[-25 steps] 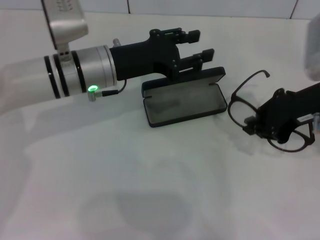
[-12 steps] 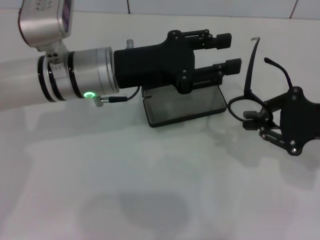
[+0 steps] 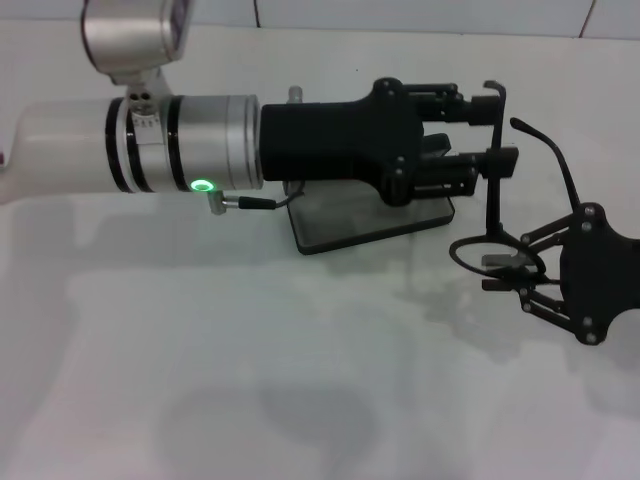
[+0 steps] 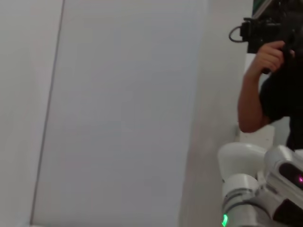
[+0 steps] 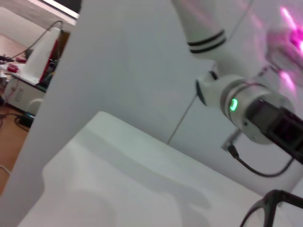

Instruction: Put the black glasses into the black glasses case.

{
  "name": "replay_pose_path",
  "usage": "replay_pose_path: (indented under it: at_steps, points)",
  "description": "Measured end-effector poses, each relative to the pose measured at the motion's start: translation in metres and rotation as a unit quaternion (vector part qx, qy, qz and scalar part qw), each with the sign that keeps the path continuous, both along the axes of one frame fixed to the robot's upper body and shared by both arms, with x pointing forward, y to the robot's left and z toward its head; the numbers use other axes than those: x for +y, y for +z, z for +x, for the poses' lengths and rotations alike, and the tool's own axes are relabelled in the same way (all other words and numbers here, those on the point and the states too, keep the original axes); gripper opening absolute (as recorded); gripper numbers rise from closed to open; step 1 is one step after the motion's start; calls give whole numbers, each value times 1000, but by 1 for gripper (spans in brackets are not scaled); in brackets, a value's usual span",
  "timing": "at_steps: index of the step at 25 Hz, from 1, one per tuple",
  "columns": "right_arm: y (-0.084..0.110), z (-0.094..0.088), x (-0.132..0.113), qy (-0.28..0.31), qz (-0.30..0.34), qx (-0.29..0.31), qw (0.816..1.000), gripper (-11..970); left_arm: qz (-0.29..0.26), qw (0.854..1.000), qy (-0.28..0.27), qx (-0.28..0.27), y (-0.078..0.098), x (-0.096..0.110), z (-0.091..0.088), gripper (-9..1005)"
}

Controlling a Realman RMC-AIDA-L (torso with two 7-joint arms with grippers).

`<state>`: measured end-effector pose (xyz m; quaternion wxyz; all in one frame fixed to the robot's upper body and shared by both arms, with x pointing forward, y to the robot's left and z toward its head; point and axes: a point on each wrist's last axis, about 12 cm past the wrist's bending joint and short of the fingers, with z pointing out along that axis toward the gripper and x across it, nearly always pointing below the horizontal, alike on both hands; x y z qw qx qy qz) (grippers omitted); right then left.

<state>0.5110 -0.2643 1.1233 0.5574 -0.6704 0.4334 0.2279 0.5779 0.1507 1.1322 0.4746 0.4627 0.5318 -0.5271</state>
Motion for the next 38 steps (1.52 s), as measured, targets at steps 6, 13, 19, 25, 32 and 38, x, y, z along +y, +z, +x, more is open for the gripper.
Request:
replay_pose_path:
  at_steps: [6,13,19,25,32,38]
  points:
    - [1,-1,0,7,2,-11,1000,114,32,999,-28,17,-2,-7,-1,563]
    - [1,-4,2,20,5,-26,999,114,73,995,-48,45,-6,-12,-2,562]
    - [0,-7,1,27,6,-24,999,113,61,996,-36,45,-5,-8,-1,562]
    - [6,-24,-3,84,27,-47,995,113,56,997,17,50,-9,13,4,563]
    - [10,-43,2,181,106,-71,975,114,72,996,38,44,-20,2,6,563]
    - [2,-31,13,186,158,-25,969,113,16,1000,19,-15,-16,-22,-2,562]
